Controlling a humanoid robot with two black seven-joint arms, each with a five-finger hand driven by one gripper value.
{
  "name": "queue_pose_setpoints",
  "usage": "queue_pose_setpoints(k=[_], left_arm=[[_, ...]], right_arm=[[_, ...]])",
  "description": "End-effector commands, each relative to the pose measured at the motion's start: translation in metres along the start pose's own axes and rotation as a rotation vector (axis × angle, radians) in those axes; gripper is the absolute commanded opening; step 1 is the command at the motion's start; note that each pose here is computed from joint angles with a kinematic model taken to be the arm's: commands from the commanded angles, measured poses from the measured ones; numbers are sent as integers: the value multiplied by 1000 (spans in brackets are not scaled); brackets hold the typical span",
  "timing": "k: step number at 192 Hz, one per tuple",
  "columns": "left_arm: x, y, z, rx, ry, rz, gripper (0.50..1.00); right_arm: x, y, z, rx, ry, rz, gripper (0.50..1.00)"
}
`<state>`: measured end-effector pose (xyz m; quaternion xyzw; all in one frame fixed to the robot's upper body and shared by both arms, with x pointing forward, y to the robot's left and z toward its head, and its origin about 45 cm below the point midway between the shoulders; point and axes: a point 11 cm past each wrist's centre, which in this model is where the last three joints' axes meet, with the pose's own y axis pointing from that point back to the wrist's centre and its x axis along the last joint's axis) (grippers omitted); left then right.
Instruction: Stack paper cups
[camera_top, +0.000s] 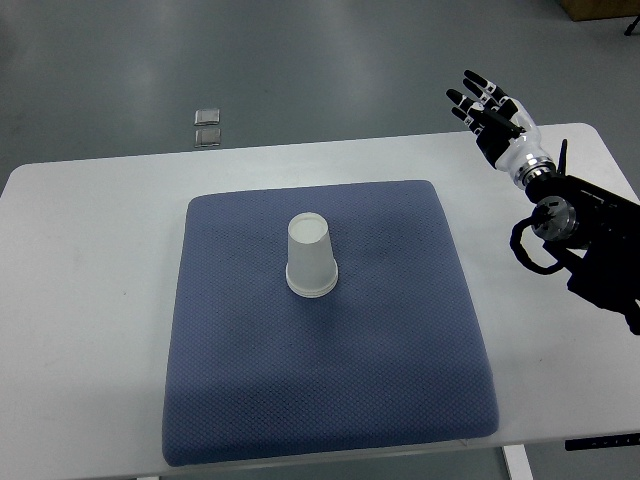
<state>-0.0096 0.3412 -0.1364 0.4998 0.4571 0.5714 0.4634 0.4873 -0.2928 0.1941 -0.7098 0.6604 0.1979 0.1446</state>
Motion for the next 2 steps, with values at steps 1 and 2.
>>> queue_pose_setpoints(k=[1, 2], left_arm=[[0, 0, 0, 0, 0, 1, 1000], [0, 0, 0, 0, 0, 1, 1000]], right_arm=[[1, -1, -4, 17, -25, 9, 913], [1, -1, -4, 17, -25, 9, 913]])
